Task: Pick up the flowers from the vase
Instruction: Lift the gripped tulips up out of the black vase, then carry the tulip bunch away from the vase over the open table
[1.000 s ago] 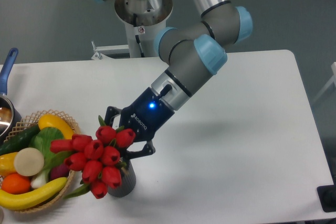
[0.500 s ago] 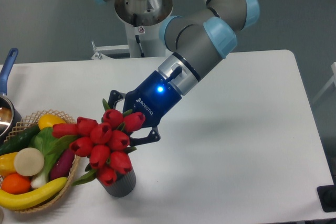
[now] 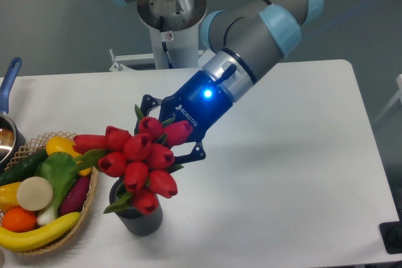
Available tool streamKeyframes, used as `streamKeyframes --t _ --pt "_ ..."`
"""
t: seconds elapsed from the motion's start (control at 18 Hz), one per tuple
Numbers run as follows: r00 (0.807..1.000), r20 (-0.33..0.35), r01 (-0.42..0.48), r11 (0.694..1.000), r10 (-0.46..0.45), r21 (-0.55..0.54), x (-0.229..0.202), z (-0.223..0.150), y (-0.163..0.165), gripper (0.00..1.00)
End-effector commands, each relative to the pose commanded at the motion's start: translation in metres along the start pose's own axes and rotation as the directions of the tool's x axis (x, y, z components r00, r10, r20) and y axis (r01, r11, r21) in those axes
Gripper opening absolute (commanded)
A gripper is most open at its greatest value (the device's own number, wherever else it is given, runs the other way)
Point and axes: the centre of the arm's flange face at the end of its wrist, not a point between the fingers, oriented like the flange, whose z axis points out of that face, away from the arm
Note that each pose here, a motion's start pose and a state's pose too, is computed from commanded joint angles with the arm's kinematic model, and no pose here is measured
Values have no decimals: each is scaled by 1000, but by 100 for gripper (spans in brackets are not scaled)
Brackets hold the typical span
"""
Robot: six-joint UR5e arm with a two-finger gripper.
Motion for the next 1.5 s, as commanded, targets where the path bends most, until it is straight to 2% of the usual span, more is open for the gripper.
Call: streamKeyframes --t 0.44,0.72,0.89,1.0,1.17,1.33,1.5 --pt "999 4 33 998 -33 45 -2 -29 -12 0" --pt "998 44 37 998 -39 54 -13 -51 -10 0" --pt "995 92 33 997 -39 68 -28 -78 -7 0" --pt "992 126 -1 998 -7 65 -40 -93 1 0" --pt "977 205 -63 998 59 16 -65 -116 44 1" --pt "943 304 -98 985 137 -139 -76 -122 97 0" --pt "912 371 -81 965 173 -250 -76 -126 111 0"
